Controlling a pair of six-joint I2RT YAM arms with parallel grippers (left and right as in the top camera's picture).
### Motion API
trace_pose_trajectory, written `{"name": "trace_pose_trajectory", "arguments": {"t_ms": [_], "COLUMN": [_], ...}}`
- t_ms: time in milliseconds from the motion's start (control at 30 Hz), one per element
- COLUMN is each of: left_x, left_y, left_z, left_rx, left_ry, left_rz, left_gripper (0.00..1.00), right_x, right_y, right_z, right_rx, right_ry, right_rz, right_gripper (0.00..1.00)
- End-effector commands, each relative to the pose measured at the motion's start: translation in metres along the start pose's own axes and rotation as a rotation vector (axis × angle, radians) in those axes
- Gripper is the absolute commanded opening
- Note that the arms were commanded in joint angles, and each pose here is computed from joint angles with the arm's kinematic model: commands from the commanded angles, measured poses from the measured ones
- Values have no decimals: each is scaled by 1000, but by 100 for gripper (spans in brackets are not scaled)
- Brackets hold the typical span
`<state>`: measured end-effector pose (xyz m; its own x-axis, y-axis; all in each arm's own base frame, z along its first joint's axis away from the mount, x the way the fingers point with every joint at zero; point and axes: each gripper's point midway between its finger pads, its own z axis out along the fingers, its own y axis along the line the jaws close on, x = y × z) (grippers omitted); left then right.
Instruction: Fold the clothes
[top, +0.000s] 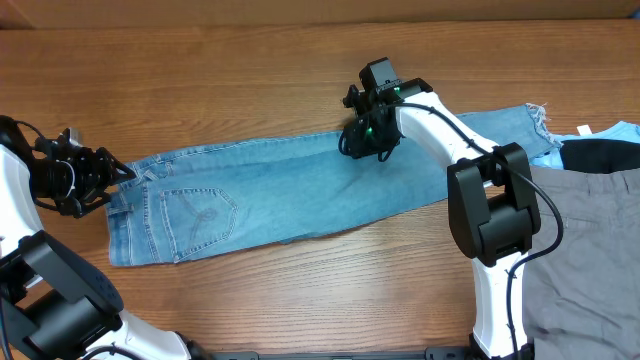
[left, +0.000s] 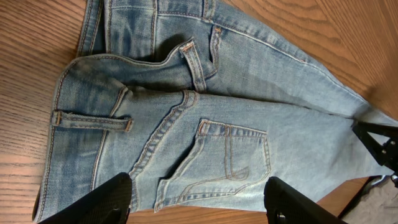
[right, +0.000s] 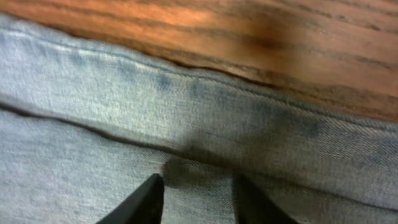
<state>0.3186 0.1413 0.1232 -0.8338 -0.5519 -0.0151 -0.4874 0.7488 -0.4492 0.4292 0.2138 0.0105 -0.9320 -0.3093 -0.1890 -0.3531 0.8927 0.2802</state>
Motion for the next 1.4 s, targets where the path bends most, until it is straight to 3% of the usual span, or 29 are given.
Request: {"name": "trace_pose_trajectory", "arguments": {"t_ms": [0, 267, 533, 733, 767, 900, 1033, 1367], "left_x": [-4, -4, -4, -4, -4, -4, -4, -4], "left_y": [-8, -8, -8, -8, -8, -8, -8, -8], "left_z": [-12, -12, -12, -12, -12, -12, -12, -12], "left_rx": [-5, -5, -5, -6, -6, -6, -6, -6], "left_ry": [-39, -39, -39, -40, -40, -41, -41, -41], "left_rz": [48, 47, 47, 48, 48, 48, 48, 48], "left_gripper": [71, 71, 71, 71, 71, 71, 71, 72], "right_x": [11, 13, 5, 4, 4, 2, -14, -17], "right_y": [2, 1, 0, 36, 40, 39, 40, 35], "right_z": [14, 14, 6, -23, -24, -22, -22, -8], "right_rx": [-1, 10, 25, -141, -156, -155, -142, -125], "right_ry": [46, 55, 36, 42, 39, 29, -38, -68], "right_rz": [1, 5, -41, -393, -411, -471, -498, -514], "right_gripper": [34, 4, 4, 57, 61, 62, 75, 76]}}
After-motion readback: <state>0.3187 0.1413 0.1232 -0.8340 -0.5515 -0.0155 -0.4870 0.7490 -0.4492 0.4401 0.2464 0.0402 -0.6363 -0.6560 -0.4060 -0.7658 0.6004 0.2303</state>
